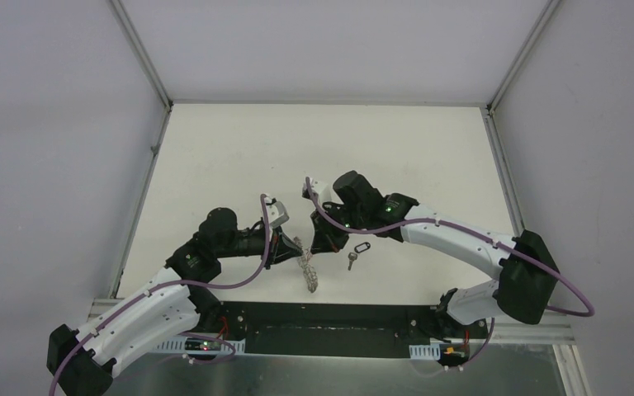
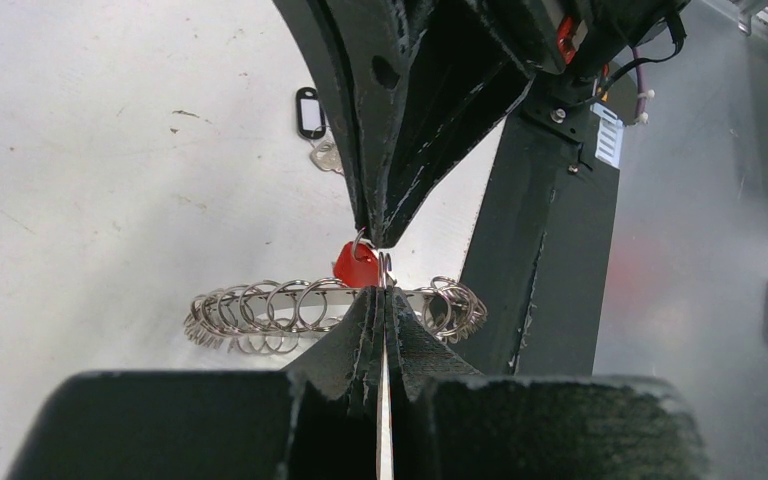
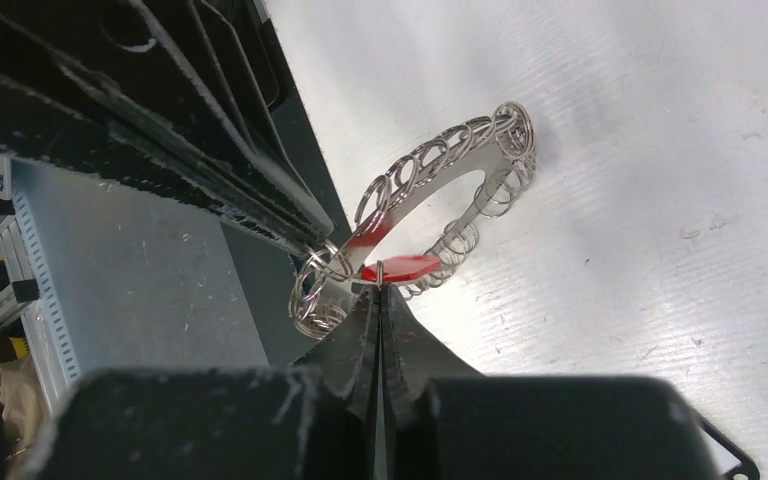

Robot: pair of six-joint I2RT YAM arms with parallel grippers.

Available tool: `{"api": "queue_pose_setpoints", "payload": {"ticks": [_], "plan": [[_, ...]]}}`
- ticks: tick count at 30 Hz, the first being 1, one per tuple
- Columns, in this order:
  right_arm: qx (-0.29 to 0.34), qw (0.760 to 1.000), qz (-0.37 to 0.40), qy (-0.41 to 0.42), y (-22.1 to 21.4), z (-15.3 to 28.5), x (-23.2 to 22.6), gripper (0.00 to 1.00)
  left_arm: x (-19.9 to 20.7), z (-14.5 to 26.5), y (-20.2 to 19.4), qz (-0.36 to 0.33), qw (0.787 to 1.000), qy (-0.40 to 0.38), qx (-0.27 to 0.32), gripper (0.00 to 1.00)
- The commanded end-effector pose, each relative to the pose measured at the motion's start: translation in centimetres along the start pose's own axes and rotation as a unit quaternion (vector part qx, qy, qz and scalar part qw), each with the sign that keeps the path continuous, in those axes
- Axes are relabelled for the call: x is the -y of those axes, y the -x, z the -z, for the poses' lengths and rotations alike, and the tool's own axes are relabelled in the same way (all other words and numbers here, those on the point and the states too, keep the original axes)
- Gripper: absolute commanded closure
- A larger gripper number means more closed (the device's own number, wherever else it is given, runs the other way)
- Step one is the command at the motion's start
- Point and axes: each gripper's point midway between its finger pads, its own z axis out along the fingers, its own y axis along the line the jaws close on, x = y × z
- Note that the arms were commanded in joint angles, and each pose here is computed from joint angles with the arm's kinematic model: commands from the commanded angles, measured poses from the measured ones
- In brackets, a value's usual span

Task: Put the keys on the keyring

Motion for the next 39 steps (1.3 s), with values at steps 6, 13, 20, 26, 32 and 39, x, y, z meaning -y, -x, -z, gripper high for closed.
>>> {"api": "queue_pose_setpoints", "payload": {"ticks": [6, 13, 20, 26, 32, 39], "plan": [[0.077, 0.995, 0.055, 0.022, 2.7, 3.4, -2.6, 1.0, 0.2, -0.1, 1.9, -0.016, 0.999, -0.003, 0.034, 1.0], [0.076, 0.992, 0.075, 0.071, 2.9, 3.8, -4.6, 1.0, 0.2, -0.2, 2.0, -0.015, 0.999, -0.003, 0.034, 1.0], [0.064, 0.993, 0.076, 0.055, 3.3, 3.1, -4.2, 1.0, 0.3, -0.1, 2.2, -0.017, 0.999, -0.004, 0.037, 1.0], [0.058, 0.994, 0.08, 0.052, 3.5, 2.7, -4.1, 1.0, 0.3, -0.1, 2.2, -0.017, 0.999, -0.005, 0.037, 1.0], [0.047, 0.995, 0.076, 0.053, 3.5, 1.9, -4.0, 1.0, 0.3, -0.2, 2.2, -0.016, 0.999, -0.006, 0.036, 1.0], [0.036, 0.996, 0.068, 0.032, 3.1, 1.4, -3.1, 1.0, 0.4, -0.1, 2.3, -0.016, 0.999, -0.007, 0.036, 1.0]]}}
